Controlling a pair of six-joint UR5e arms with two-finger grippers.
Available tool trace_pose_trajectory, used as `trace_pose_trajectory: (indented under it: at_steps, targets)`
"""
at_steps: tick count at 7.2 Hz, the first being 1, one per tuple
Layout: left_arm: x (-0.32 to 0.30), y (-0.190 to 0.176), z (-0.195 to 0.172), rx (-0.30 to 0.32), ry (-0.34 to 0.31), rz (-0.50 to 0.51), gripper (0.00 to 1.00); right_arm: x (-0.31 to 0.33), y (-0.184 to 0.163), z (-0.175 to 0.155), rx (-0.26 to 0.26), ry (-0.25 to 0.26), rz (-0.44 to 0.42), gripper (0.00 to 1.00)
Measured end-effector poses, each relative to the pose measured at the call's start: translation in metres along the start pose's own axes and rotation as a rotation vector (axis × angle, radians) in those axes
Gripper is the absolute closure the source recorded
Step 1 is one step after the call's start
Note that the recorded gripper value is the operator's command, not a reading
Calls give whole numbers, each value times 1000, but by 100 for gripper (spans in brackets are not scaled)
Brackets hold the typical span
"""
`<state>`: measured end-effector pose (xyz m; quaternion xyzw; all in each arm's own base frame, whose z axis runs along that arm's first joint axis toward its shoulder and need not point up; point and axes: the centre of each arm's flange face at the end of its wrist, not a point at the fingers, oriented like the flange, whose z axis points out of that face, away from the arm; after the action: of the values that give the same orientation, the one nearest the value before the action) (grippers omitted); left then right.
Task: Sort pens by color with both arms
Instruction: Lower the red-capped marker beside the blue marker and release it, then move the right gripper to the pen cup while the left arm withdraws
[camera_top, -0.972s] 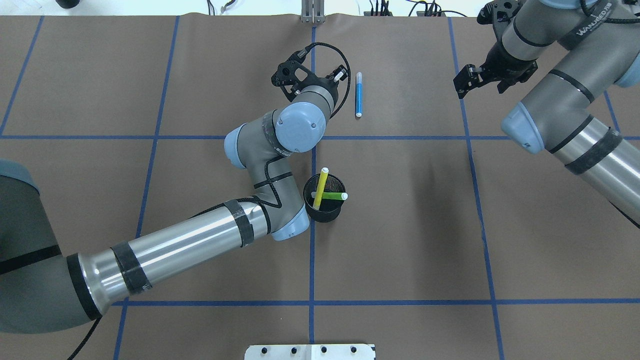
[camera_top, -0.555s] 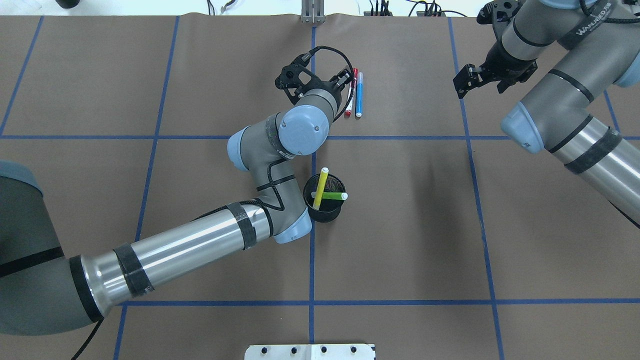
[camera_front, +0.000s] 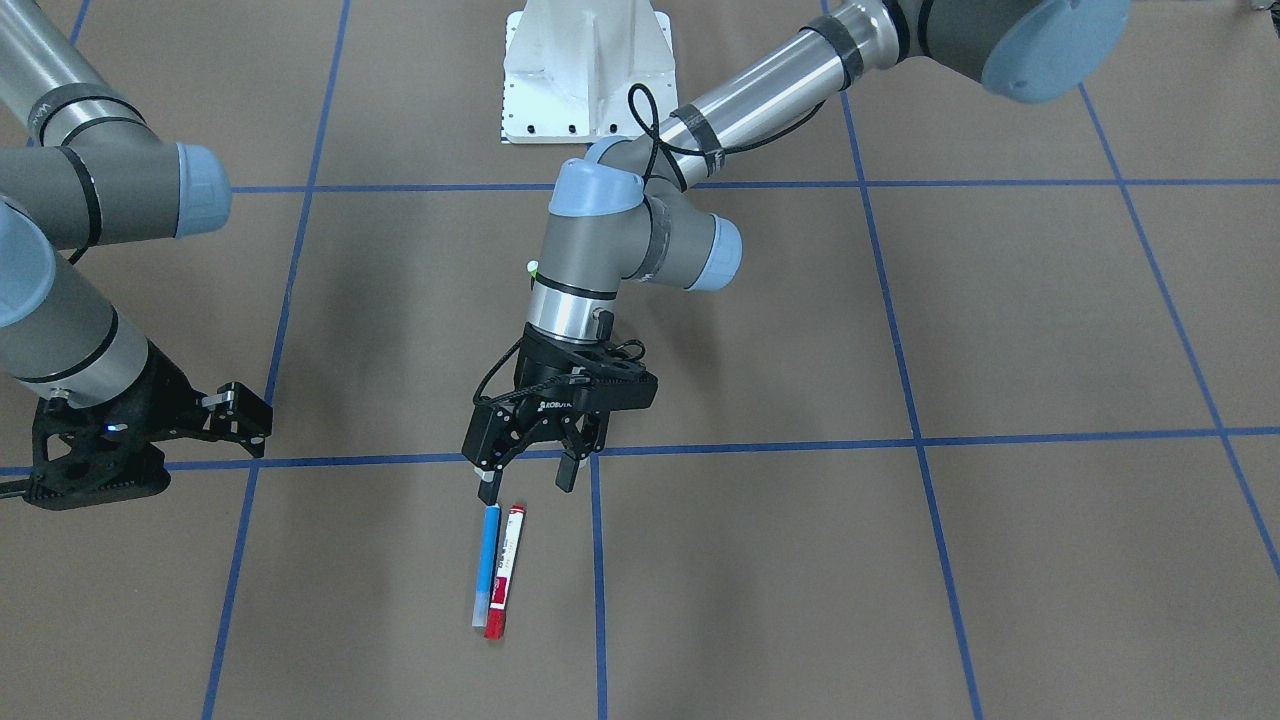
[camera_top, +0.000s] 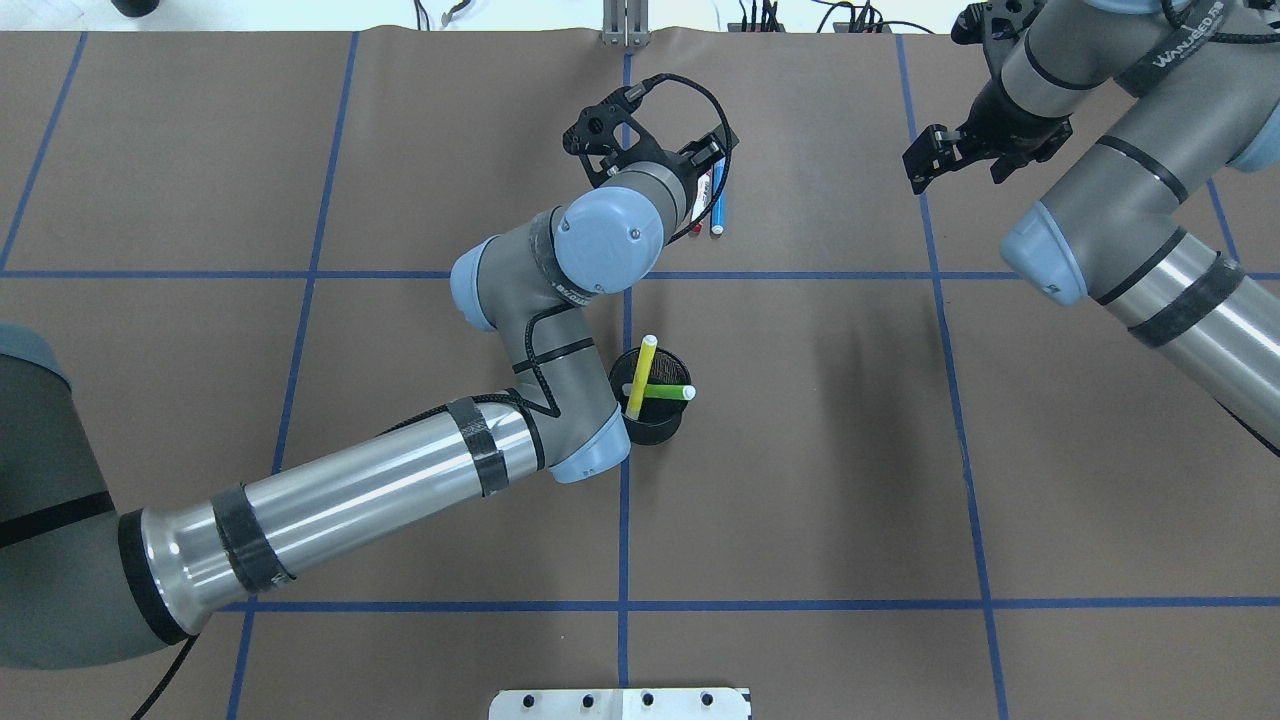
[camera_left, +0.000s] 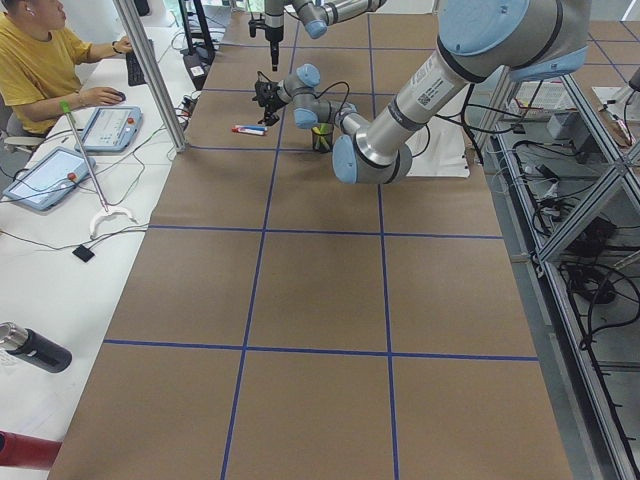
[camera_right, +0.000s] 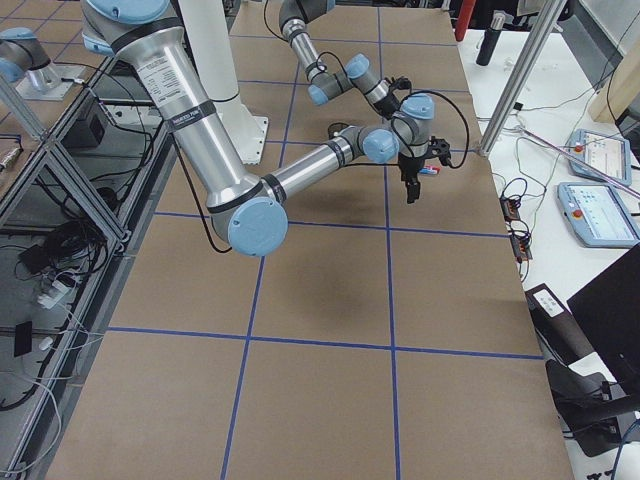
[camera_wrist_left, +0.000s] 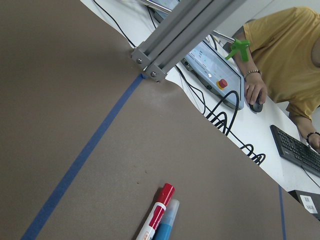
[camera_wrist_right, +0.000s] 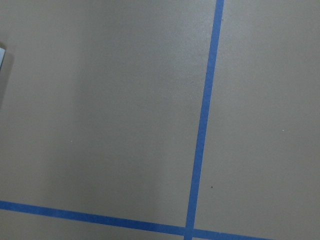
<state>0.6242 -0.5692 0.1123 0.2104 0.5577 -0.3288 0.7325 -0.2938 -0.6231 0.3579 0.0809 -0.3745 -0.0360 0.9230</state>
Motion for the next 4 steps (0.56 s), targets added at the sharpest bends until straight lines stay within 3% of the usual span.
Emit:
trace_pose_trajectory:
  at_steps: [2, 4]
  targets:
    - [-5, -29, -39, -145, -77, 108, 1, -18, 3, -13, 17, -25, 32, 0]
    - [-23, -81, -97, -316, -152, 238, 0, -59, 23, -25, 25, -76, 96, 0]
